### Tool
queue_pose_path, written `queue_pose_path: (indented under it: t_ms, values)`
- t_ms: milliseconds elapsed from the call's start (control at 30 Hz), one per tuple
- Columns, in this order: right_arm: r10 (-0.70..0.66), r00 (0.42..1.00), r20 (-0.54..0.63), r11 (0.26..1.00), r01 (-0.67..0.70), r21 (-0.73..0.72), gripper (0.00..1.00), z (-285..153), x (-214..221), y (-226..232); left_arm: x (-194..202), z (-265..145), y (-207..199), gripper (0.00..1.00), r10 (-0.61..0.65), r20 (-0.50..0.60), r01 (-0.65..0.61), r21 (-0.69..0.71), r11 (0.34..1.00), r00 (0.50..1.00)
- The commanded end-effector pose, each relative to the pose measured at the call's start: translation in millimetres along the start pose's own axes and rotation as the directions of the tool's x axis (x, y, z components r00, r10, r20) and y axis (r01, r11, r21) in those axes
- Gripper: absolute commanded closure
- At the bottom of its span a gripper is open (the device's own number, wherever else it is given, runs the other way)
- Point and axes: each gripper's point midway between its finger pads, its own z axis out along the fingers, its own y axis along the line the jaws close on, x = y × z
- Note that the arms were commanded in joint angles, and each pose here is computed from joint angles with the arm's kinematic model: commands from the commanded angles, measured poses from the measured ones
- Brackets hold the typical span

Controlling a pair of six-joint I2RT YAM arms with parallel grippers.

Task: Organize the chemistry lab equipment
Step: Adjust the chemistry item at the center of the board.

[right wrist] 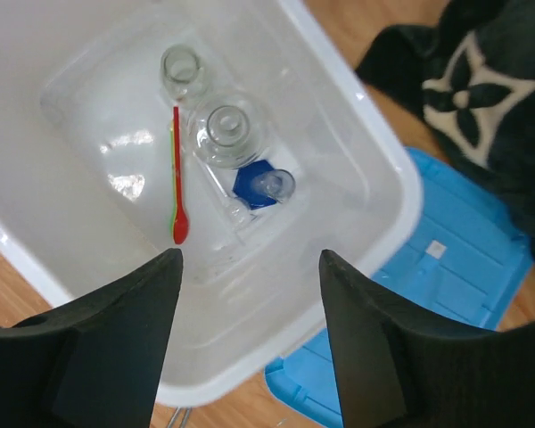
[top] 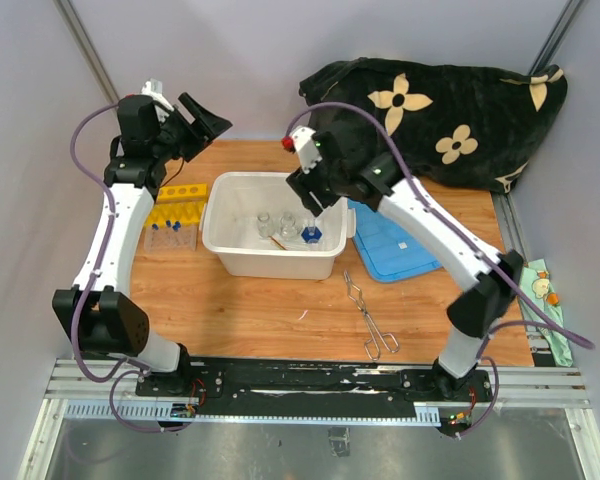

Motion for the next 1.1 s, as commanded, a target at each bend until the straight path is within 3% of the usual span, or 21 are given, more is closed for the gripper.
queue_pose_path:
  t_ms: [0, 167, 367, 600, 767, 833, 933, 967, 1067]
  values:
    - [0.05, 0.983, 0.179, 0.98, -0.083, 0.18, 0.33, -62.9, -21.4, -37.9, -21.7, -22.7, -43.8, 0.21, 0.124, 0.077, -0.134, 0.14, 0.981, 0.989]
    - [0.083, 0.97, 0.23, 0.935, -0.155, 0.319, 0.31, -123.0, 4.2, -59.2, -9.8, -34.3, -98.1, 0.16, 0.29, 0.094, -0.305, 0.284, 0.909, 0.952]
    - [0.25, 0.952, 0.179, 0.904, -0.296, 0.308, 0.32, -134.5, 75.5, -40.8, 48.5, -48.6, -152.5, 0.04, 0.377, 0.025, -0.336, 0.509, 0.793, 0.926]
    - [0.426, 0.898, 0.108, 0.841, -0.437, 0.318, 0.34, -134.4, 160.2, -17.4, 87.9, -68.5, -163.3, 0.01, 0.37, -0.037, -0.26, 0.646, 0.717, 0.928]
    - [0.49, 0.869, 0.07, 0.805, -0.482, 0.346, 0.36, -144.3, 191.6, -10.2, 120.6, -85.1, -170.1, 0.01, 0.327, -0.127, -0.124, 0.752, 0.647, 0.937]
    - [0.52, 0.854, 0.032, 0.797, -0.498, 0.342, 0.39, -143.1, 203.2, -3.3, 135.4, -95.6, -175.2, 0.01, 0.347, -0.131, -0.124, 0.773, 0.623, 0.929]
    - [0.553, 0.832, -0.041, 0.8, -0.517, 0.305, 0.39, -136.9, 215.8, 13.8, 164.5, -100.6, -176.3, 0.06, 0.448, -0.124, -0.223, 0.733, 0.643, 0.885]
    - [0.562, 0.824, -0.064, 0.799, -0.522, 0.3, 0.39, -135.3, 220.2, 19.5, 183.3, -99.0, -166.0, 0.08, 0.501, -0.17, -0.266, 0.682, 0.682, 0.849]
    - [0.57, 0.813, -0.115, 0.8, -0.518, 0.301, 0.39, -124.4, 238.3, 34.4, 229.0, -105.5, -155.9, 0.14, 0.655, -0.197, -0.44, 0.599, 0.669, 0.729]
